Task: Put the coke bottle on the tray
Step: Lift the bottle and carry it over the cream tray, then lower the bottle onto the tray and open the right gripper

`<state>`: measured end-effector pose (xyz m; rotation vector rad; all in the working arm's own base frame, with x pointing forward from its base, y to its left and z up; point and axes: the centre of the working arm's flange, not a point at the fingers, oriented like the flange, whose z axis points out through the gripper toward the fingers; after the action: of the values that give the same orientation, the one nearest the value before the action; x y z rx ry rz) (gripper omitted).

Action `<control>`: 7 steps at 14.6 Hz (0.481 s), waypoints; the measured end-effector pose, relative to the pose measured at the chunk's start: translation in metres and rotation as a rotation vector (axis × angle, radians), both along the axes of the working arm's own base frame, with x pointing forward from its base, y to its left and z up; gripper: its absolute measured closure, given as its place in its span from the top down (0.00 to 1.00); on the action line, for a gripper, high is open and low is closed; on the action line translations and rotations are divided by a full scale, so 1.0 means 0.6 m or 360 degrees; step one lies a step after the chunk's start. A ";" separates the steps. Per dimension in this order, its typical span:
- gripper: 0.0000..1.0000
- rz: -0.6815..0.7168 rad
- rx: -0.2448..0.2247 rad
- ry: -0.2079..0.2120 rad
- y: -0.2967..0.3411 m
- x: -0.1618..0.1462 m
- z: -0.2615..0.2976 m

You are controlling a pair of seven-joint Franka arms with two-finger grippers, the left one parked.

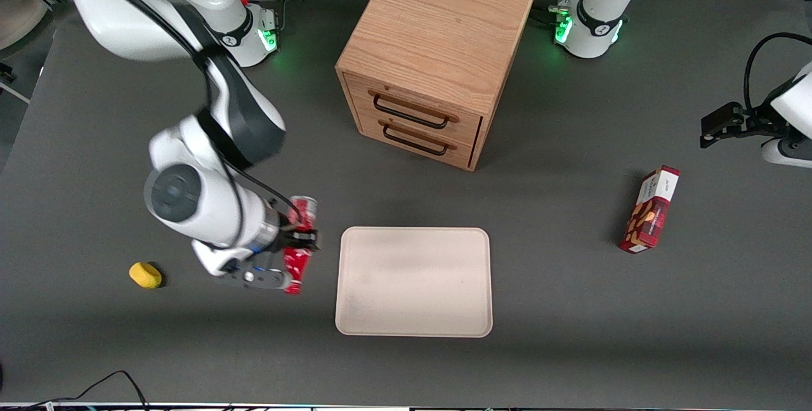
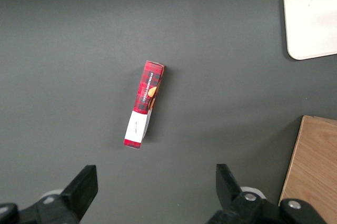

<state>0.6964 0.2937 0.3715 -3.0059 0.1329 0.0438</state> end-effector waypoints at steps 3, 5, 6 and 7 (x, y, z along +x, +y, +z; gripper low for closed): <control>0.56 -0.0012 0.0059 0.0017 0.026 0.015 -0.137; 0.56 -0.0015 0.0078 0.0027 0.036 0.015 -0.194; 0.56 -0.0013 0.0085 0.0024 0.041 0.015 -0.217; 0.56 -0.0010 0.0087 0.0016 0.044 0.014 -0.240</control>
<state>0.7050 0.3203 0.2277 -2.9507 0.1400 0.0607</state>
